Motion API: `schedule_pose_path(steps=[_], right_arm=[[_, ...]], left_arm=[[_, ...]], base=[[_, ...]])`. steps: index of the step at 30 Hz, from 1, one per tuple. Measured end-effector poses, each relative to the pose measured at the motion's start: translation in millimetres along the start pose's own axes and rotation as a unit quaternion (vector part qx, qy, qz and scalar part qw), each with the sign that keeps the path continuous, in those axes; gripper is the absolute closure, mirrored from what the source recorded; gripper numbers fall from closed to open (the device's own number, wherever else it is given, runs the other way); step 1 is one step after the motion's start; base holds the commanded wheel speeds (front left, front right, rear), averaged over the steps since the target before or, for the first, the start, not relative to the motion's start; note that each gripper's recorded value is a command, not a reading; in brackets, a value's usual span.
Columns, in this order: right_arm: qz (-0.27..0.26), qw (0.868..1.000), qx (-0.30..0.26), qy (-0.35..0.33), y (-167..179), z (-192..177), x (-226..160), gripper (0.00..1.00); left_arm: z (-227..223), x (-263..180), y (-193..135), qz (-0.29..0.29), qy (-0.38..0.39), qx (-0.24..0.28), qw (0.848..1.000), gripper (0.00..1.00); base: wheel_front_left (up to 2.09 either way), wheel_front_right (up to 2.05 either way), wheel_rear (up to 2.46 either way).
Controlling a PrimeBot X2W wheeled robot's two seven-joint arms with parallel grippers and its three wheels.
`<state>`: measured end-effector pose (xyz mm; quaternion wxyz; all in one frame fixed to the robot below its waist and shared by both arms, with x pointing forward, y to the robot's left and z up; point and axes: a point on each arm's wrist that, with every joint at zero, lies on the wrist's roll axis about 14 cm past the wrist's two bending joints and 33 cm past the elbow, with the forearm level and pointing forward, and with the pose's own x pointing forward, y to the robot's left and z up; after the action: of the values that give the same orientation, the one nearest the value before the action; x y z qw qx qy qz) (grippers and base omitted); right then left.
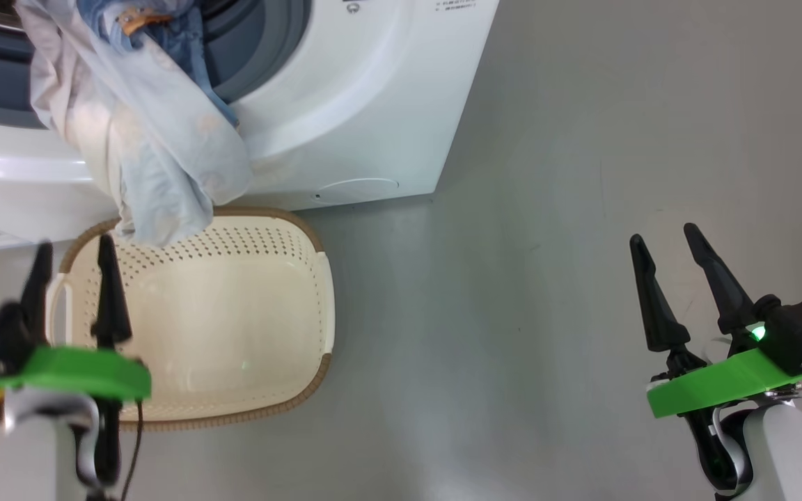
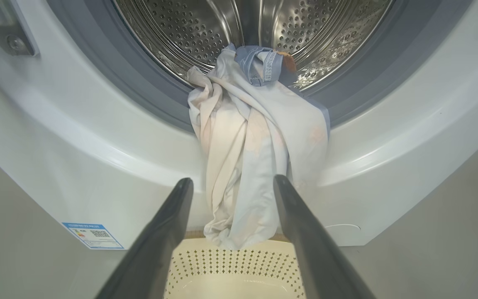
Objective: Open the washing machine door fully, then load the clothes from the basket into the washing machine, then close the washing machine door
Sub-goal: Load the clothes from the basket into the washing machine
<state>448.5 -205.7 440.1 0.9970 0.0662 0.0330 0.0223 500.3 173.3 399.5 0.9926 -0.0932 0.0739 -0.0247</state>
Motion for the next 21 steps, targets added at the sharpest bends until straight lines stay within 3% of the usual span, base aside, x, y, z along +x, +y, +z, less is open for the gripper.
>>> schedule_pose_path(steps=[10,21], right_arm=[[0.003,1.0,-0.003,-0.003,1.1,5.2,-6.0,0.0],[0.005,1.0,-0.003,-0.003,1.9,5.5,-6.5,0.0]], left_arm=[[-13.7,-48.2,14.2,0.025,0.019,-0.004,0.999,0.0],[-8.3,-54.9,16.4,0.031,0.01,-0.005,0.999,0.0]], base=[[0.0,0.0,0.0],[0.0,0.0,0.0]])
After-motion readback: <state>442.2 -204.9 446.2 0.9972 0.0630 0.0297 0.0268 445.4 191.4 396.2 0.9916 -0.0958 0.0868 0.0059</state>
